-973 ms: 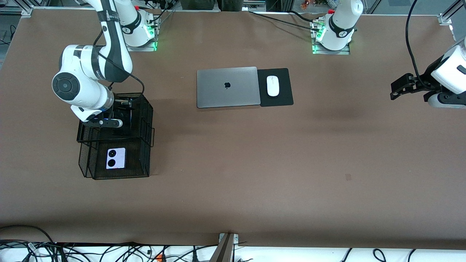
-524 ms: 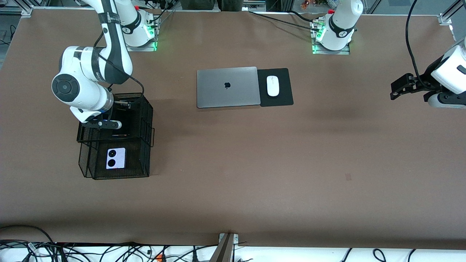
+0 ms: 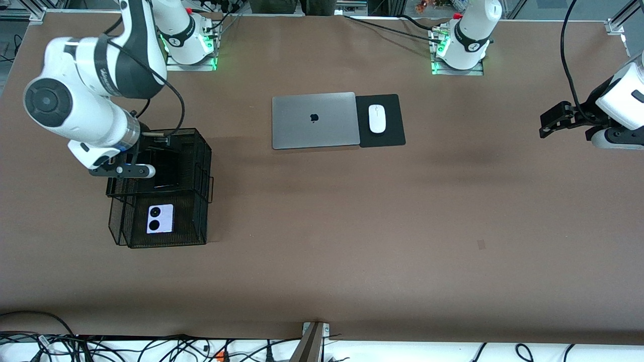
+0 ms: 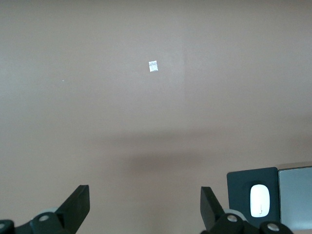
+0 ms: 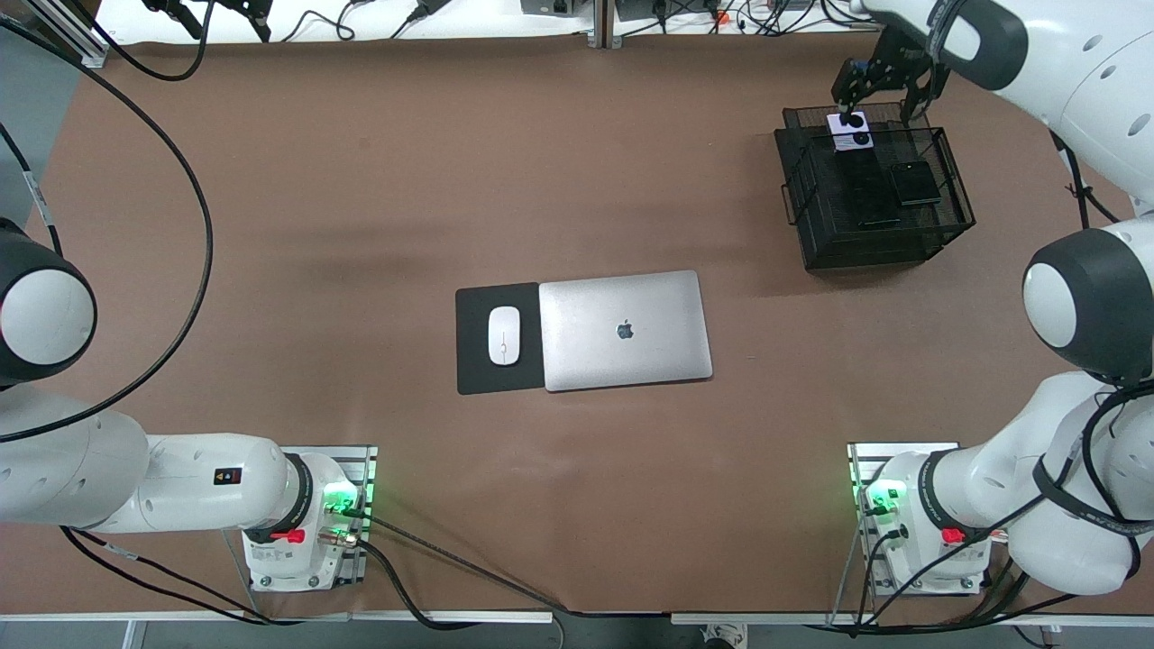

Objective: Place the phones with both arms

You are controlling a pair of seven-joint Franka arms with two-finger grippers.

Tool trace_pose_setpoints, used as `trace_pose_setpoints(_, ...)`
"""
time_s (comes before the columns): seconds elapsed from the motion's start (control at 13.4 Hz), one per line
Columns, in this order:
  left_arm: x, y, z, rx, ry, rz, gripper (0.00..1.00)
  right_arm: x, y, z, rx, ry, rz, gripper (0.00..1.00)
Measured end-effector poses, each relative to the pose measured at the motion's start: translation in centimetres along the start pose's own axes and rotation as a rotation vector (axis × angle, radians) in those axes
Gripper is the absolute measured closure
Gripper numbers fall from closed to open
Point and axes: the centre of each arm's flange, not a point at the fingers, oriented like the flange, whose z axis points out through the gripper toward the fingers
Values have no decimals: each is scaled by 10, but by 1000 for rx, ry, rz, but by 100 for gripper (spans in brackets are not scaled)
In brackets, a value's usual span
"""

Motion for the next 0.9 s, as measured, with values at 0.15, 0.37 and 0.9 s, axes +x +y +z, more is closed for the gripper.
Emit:
trace_pose_setpoints(0.15, 0, 0, 0, 0, 0, 0, 0, -1, 4, -22, 21, 9, -4, 0)
trace_pose_setpoints(0.37, 0, 0, 0, 0, 0, 0, 0, -5, 17, -42, 24, 14, -40, 0)
trace_pose_setpoints(0.9, 0, -1, 0, 0, 0, -2, 0, -32, 92, -95, 9, 93, 4, 0)
